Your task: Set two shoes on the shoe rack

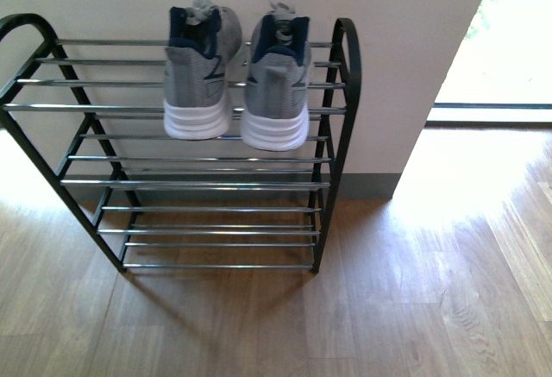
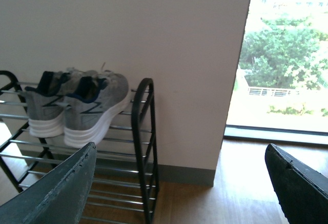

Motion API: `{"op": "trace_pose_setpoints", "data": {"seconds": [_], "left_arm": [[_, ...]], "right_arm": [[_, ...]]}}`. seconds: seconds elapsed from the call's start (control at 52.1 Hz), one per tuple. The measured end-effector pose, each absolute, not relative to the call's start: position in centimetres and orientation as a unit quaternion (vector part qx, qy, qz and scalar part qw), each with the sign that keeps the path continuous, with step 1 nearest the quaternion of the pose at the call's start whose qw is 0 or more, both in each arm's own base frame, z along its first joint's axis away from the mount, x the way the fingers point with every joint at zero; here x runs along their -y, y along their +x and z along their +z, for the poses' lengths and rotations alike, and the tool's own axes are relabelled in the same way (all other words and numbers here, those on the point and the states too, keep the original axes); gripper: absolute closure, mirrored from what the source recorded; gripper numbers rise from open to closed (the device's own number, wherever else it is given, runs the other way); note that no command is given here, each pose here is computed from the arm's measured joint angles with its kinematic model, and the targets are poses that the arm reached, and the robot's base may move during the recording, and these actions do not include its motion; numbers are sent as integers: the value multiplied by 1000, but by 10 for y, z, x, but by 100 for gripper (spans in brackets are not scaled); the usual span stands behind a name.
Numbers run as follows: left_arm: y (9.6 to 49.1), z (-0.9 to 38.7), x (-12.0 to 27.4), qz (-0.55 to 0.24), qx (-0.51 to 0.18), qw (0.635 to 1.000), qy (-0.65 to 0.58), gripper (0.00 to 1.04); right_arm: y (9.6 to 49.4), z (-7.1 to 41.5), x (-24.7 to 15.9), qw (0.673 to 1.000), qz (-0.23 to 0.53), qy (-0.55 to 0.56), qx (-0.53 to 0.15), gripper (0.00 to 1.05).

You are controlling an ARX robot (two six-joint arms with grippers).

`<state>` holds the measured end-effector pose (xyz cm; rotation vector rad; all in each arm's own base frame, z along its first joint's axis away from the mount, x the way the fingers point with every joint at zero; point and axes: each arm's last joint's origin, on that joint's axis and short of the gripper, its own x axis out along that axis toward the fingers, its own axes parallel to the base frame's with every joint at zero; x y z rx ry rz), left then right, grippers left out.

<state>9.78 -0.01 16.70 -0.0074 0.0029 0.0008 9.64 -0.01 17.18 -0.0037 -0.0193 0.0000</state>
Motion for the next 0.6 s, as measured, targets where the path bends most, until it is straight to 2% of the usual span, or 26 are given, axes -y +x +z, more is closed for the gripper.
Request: {"op": "trace_pose_setpoints", "data": {"seconds": [0.595], "left_arm": [[98, 167, 0, -1, -1, 1000, -4, 9]], "right_arm": [[96, 172, 0, 1000, -1, -2, 10, 9]]}}
